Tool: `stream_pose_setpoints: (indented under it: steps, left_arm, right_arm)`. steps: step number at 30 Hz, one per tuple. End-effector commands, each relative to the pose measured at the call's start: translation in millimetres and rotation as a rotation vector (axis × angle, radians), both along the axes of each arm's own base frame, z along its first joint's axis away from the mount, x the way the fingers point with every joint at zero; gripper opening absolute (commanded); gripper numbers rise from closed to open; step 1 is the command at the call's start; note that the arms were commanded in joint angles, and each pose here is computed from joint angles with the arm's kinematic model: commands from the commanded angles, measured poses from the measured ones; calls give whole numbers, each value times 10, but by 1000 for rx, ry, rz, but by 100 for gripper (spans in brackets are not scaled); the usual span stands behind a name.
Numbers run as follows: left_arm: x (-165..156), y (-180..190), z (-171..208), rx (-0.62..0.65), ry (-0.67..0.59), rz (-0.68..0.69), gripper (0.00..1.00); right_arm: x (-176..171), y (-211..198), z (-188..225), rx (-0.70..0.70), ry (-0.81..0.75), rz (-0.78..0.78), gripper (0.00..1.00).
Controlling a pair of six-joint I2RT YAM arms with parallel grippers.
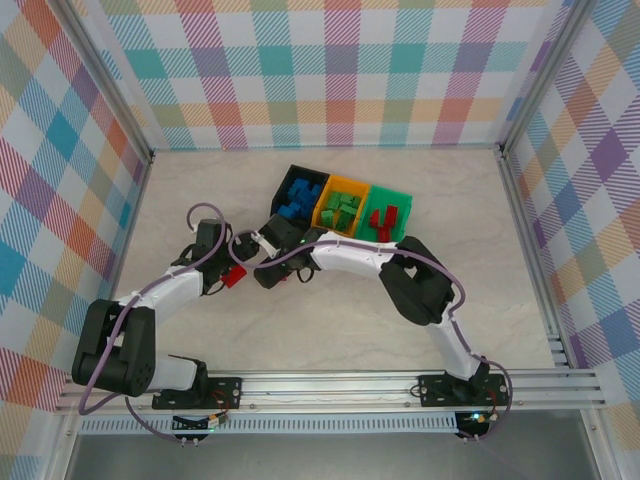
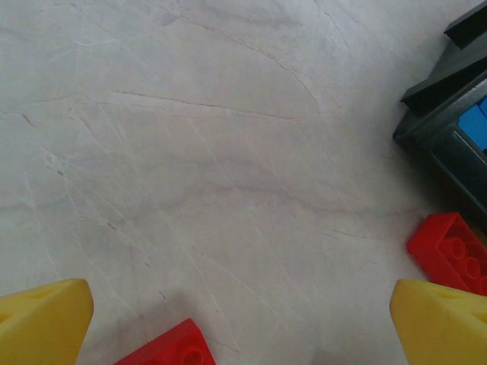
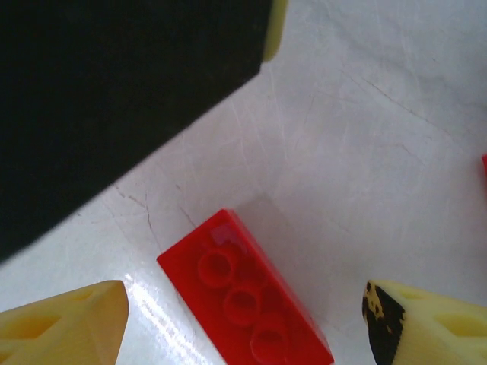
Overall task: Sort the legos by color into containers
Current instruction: Pick up the lego from the center of the table.
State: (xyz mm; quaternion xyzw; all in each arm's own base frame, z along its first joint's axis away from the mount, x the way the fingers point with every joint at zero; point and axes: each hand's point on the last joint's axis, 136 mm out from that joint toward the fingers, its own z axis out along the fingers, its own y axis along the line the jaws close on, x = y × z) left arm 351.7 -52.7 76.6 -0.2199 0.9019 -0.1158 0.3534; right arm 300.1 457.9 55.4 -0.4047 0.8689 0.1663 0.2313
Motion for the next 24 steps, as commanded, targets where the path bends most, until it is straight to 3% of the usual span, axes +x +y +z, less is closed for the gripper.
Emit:
stream_pose_setpoints:
  steps: [1, 7, 14, 24]
  left_arm:
    - [10, 144, 61, 4, -5, 60, 100]
    - [11, 153, 21, -23, 9, 66, 100]
    - [5, 159, 66, -17, -1, 62, 100]
    - [7, 157, 68, -17, 0, 61, 100]
  right_arm:
    - [-57, 4, -141, -31, 33, 43, 80]
    - [-193, -69, -277, -39, 82, 50, 75]
    - [-236, -300, -316, -67, 60, 7, 46]
    - [-148, -811, 58, 25, 14, -189, 40]
